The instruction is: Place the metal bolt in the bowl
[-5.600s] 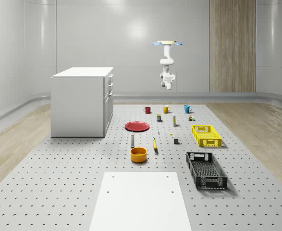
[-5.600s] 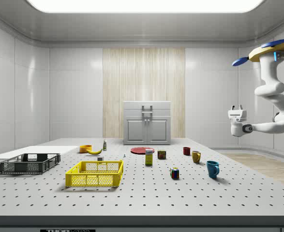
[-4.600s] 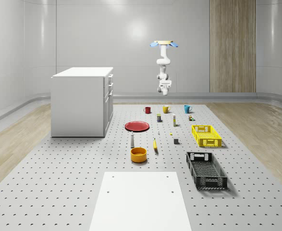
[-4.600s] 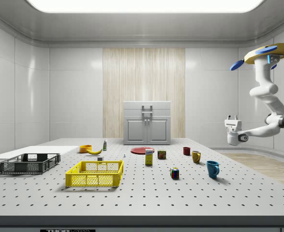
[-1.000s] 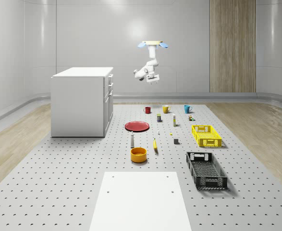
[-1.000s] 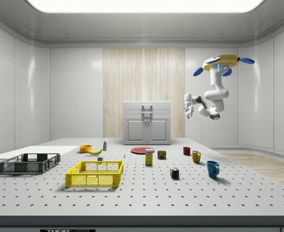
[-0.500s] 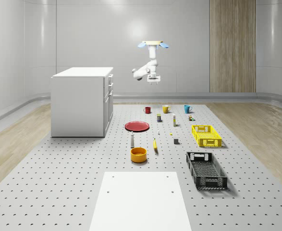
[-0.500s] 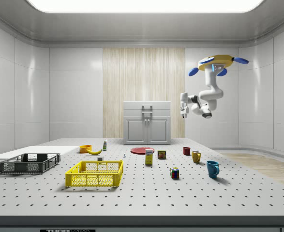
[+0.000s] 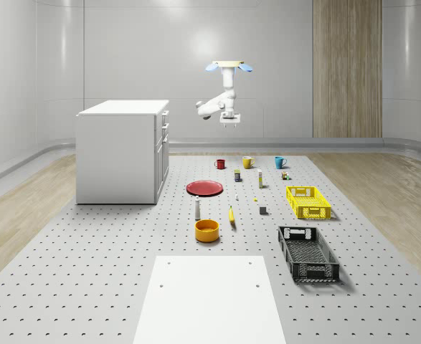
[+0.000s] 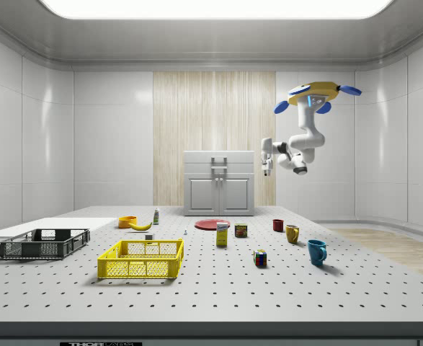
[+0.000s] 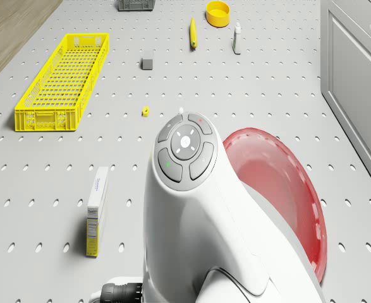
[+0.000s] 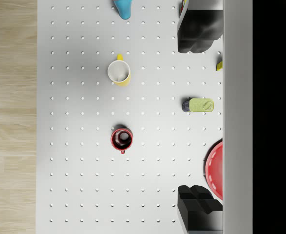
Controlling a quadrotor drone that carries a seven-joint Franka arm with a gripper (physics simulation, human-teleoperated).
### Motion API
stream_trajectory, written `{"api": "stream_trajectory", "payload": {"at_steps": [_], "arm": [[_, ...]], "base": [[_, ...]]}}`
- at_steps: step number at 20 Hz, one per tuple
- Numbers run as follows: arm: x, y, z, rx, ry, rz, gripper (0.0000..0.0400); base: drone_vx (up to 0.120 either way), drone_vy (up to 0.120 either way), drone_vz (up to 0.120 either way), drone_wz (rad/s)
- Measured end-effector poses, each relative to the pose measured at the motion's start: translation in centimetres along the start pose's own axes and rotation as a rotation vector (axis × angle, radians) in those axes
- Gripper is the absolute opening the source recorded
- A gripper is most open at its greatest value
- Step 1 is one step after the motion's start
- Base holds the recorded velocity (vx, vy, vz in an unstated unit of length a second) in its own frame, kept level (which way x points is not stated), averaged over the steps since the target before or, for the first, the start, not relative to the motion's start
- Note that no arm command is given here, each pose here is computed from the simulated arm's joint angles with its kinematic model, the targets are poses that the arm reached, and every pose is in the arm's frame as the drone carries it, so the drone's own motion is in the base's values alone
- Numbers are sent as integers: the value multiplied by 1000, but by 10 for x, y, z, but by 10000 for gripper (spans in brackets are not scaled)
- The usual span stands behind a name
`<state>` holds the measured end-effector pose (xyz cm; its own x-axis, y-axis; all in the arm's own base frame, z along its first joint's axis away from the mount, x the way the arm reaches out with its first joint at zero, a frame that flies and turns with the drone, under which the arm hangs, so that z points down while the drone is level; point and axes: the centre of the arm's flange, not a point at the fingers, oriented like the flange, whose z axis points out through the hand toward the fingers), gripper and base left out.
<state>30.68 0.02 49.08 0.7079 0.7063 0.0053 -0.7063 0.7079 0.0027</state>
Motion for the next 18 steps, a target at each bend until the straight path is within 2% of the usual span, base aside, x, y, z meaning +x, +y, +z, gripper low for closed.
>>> {"api": "stream_trajectory", "payload": {"at_steps": [12,18], "arm": [[0,0,0,-3,3,0,400],[0,0,0,-3,3,0,400]], "base": [[120,0,-3,0],[120,0,-120,0]]}}
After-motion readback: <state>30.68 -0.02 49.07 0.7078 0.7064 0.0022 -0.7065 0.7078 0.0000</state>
